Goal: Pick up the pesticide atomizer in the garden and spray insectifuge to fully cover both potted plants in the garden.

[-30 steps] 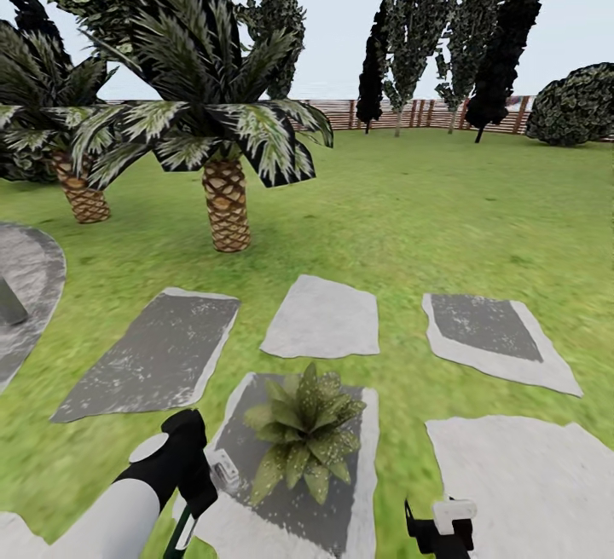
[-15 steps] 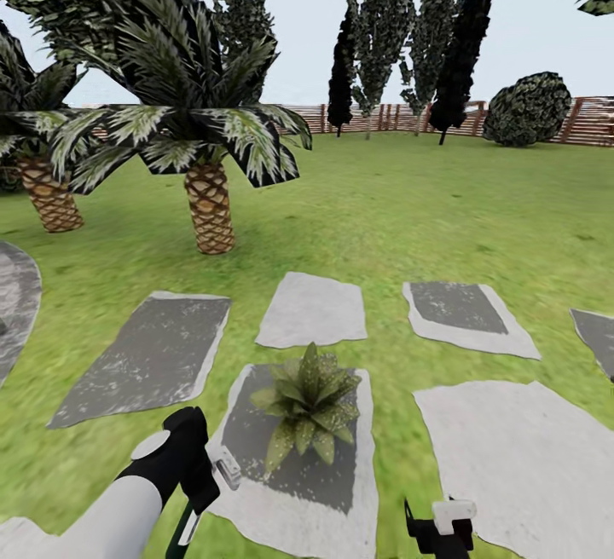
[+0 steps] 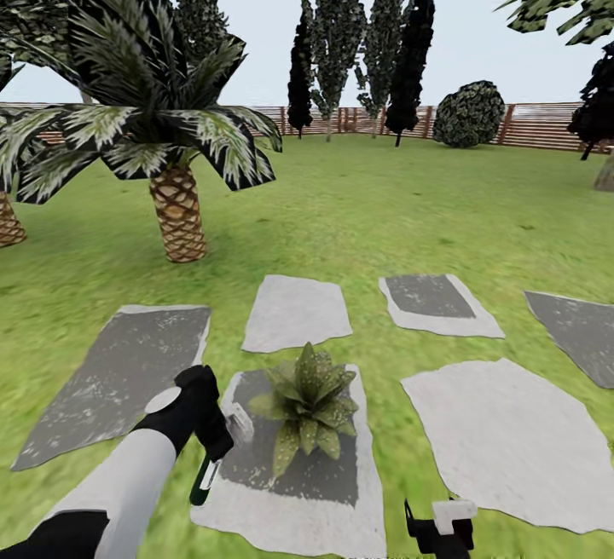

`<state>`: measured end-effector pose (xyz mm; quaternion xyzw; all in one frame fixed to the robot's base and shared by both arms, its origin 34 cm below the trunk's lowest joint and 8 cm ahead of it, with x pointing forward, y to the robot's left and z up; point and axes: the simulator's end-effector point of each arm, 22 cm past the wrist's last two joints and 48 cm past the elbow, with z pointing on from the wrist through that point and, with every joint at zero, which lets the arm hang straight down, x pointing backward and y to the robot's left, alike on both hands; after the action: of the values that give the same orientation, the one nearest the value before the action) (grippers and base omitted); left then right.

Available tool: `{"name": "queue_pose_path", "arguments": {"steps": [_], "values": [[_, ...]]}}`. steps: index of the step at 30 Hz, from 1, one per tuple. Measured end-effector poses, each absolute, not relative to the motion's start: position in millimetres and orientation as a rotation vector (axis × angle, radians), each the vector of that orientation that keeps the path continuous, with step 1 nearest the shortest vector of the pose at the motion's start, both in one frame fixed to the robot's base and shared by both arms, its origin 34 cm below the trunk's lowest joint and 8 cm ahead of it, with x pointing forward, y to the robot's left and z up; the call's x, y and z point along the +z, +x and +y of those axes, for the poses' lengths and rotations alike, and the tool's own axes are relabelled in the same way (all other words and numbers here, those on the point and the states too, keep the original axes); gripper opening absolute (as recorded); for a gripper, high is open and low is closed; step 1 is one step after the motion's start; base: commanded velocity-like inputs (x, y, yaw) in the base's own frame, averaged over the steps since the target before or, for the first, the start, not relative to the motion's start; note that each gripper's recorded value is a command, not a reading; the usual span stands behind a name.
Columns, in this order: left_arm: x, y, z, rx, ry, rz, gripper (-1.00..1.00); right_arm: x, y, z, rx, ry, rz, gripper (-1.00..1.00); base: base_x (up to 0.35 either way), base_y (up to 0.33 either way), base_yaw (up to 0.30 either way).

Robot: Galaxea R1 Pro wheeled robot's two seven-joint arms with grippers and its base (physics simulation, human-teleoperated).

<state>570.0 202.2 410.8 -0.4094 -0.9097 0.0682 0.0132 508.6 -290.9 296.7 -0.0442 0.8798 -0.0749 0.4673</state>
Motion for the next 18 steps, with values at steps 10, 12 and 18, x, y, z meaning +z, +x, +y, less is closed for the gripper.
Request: {"name": "queue_pose_path", "arguments": {"steps": [10,12,18], "values": [[499.6,619.7,189.0,0.128,-1.453,-2.71,-1.0,296.7,508.7,-290.2,-0.182,-0.11,2.159,1.0,-0.014,0.068,-0.076],[514.4,631.1,183.6,0.119,-1.476,-2.721,-1.0,296.6,508.7,-290.1,-0.182,-0.11,2.159,1.0,0.0,0.0,0.0],[521.4,631.9,177.4,0.138,-1.494,-2.701,-1.0,296.7,508.8,-289.9,-0.181,-0.11,2.159,1.0,0.065,0.051,0.0]]}}
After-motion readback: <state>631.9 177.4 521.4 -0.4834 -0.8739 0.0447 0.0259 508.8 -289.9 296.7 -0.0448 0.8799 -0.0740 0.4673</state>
